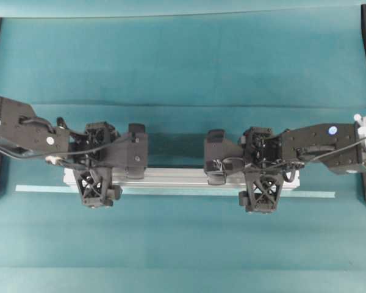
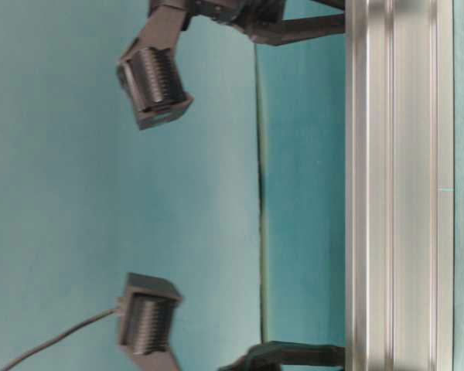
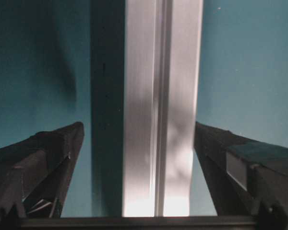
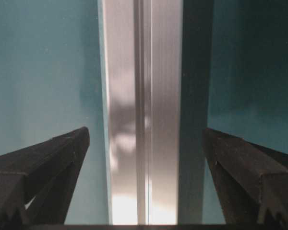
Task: Lift the metal rail with both hands.
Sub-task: 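Close both grippers on the silver rail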
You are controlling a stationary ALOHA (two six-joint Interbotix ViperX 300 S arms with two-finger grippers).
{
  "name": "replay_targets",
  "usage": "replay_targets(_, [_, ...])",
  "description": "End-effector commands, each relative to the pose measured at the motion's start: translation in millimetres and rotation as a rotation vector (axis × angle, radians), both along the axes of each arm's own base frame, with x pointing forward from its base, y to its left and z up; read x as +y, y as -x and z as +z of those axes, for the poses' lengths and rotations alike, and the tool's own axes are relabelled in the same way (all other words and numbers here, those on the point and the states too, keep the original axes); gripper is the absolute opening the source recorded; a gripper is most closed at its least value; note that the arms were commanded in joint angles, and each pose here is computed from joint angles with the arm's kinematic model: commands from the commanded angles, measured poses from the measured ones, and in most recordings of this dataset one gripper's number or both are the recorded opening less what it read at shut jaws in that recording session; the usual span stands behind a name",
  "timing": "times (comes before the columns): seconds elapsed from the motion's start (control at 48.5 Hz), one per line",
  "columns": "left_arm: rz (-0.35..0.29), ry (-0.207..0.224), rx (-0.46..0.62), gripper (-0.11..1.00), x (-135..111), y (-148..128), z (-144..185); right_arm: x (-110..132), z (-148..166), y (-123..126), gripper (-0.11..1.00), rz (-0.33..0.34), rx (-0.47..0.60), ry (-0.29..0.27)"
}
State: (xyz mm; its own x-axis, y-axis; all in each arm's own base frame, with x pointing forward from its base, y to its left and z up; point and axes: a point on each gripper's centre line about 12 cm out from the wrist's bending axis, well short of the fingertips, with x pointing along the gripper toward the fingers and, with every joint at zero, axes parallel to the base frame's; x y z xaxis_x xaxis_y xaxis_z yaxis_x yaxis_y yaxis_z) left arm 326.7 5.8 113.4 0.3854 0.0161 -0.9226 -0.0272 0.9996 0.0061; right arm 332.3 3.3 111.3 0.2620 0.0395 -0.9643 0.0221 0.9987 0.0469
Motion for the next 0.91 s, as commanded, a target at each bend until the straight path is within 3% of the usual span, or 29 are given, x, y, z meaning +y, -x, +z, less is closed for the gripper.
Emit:
replay_targets(0.0, [0.007,0.004,-0.020,0.99,-1.0,-3.0,-1.7,0.9,-4.6,0.2,1.00,0.010,0.006,0.003])
replay_targets(0.68, [0.017,0.010,-0.022,0.97,-1.5,-4.0,-5.4,-0.6,-9.0,1.5,0.97,-0.010,0.002,-0.001])
replay_targets(0.783, [0.023,0.013,-0.013,0.84,-2.0,-2.7,-6.2,6.1,-9.9,2.5,0.82,0.011,0.014,-0.002])
replay_targets(0.886, [0.047,0.019,-0.005,0.57,0.5,-1.1,-6.7,7.3,-9.2,2.7,0.53,0.015,0.031,-0.003])
